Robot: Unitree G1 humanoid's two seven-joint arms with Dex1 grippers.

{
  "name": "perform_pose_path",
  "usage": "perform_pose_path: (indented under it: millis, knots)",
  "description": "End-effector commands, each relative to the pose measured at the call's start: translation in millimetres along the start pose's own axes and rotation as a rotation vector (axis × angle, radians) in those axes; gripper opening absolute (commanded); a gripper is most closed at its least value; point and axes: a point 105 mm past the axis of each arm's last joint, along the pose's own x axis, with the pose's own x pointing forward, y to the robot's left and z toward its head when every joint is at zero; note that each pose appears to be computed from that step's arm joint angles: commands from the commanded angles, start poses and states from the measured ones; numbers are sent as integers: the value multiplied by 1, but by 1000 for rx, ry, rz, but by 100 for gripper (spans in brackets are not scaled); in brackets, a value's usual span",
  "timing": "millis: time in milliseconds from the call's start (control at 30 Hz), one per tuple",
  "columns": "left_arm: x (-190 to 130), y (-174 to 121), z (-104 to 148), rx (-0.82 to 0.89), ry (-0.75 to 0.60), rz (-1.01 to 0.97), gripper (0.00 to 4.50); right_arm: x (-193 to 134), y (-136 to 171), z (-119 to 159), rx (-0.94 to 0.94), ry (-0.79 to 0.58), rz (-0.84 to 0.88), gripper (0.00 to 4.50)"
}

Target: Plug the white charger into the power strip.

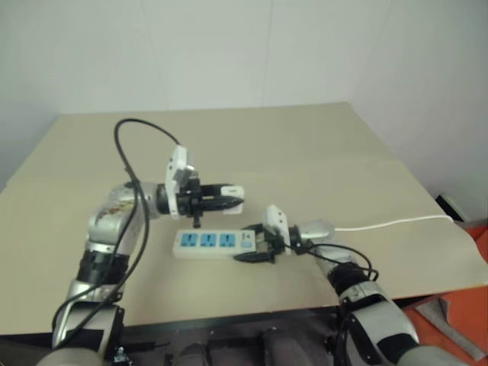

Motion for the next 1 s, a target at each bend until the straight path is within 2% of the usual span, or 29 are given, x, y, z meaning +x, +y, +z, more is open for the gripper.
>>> perform_pose_path:
  millis: [33, 400, 667, 1000]
  knots:
    - [-1, -5, 11, 50, -19, -20, 102, 11, 3, 8, -3, -33, 24, 345]
    - [-4, -10, 3, 63, -12, -23, 102, 14, 4, -1, -18, 6, 22, 345]
    - [-21, -14, -32, 51, 45, -85, 102, 13, 6, -3, -13, 13, 38, 345]
    - [-14, -12, -61, 13, 82, -92, 102, 11, 8, -4, -11, 18, 43, 345]
